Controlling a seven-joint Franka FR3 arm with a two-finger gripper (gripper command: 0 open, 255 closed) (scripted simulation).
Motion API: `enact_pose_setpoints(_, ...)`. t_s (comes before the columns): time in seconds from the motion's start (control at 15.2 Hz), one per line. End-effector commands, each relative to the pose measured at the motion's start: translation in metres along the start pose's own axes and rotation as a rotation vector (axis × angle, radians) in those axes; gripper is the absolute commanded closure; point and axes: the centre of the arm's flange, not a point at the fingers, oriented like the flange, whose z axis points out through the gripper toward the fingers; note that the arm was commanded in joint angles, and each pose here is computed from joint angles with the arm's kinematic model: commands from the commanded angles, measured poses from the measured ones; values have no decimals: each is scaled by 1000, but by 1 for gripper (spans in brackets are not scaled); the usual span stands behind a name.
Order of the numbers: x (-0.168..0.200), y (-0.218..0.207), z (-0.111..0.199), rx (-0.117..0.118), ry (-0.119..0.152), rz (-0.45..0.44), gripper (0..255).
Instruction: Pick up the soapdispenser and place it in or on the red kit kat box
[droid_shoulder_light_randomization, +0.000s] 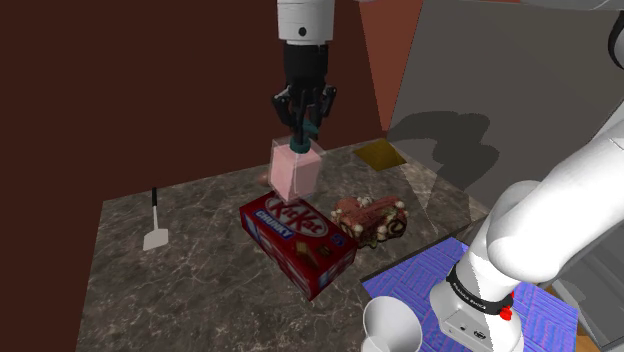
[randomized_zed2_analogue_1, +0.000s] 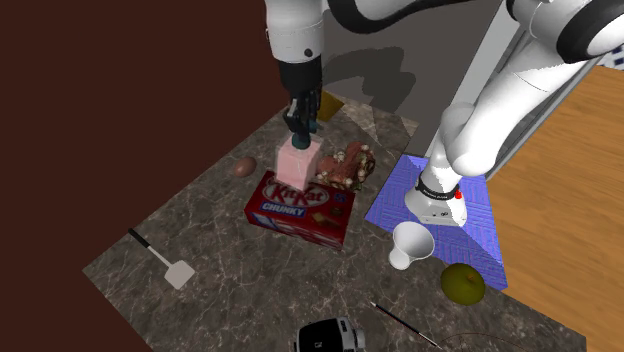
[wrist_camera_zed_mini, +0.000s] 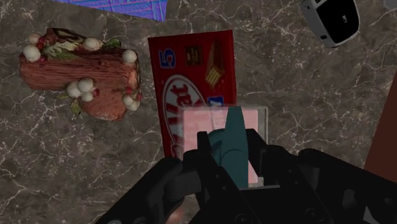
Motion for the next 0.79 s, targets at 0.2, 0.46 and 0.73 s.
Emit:
enact_pose_setpoints(0.2,3,-1,26,0,0,0,255)
enact_pose_setpoints(0.46,5,-1,47,0,0,0,255)
enact_pose_setpoints(0.73,6,0,68,0,0,0,255)
